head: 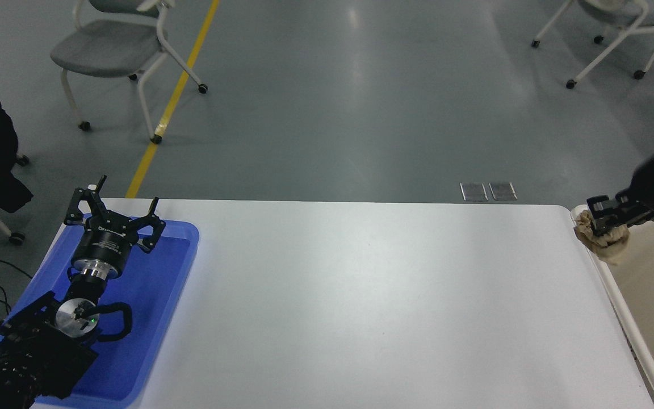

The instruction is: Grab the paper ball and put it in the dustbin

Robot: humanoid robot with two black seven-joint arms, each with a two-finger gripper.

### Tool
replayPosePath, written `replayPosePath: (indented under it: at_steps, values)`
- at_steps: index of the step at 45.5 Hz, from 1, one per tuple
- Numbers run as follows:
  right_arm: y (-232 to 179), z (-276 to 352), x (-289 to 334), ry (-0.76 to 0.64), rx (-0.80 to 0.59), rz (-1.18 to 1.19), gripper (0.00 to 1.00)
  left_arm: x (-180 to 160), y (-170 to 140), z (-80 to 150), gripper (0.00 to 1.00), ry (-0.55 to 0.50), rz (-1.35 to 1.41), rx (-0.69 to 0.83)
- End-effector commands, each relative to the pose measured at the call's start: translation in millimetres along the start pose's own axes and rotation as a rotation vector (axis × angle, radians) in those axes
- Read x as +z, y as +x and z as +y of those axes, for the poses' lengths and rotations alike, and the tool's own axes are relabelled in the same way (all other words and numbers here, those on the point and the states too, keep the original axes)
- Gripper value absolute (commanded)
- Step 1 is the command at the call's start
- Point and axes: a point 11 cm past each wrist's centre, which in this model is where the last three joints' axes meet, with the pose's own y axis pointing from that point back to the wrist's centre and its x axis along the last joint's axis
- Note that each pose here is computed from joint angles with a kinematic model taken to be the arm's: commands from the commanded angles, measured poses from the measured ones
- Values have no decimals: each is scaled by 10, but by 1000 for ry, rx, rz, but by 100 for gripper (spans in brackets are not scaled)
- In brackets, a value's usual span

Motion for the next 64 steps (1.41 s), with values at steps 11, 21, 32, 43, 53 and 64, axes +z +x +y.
replayPosePath:
  at_steps: [11, 21, 32, 43, 53, 64]
  values:
    - [-61, 67, 490, -120, -17, -89, 0, 3, 4, 2, 100, 0, -1, 1]
    - [-112, -162, 1403, -264, 33, -145, 0, 1, 4, 3, 100, 1, -1, 1]
    - [-406, -799, 2115, -340, 42, -274, 0, 1, 4, 3, 100, 1, -1, 1]
    - [-811, -1583, 2359, -398, 84, -327, 0, 1, 4, 3, 100, 1, -1, 1]
    - [-1129, -2325, 2045, -375, 142, -309, 0, 1, 4, 3, 100, 1, -1, 1]
    - [-1293, -2909, 1615, -351, 211, -415, 0, 1, 4, 3, 100, 1, -1, 1]
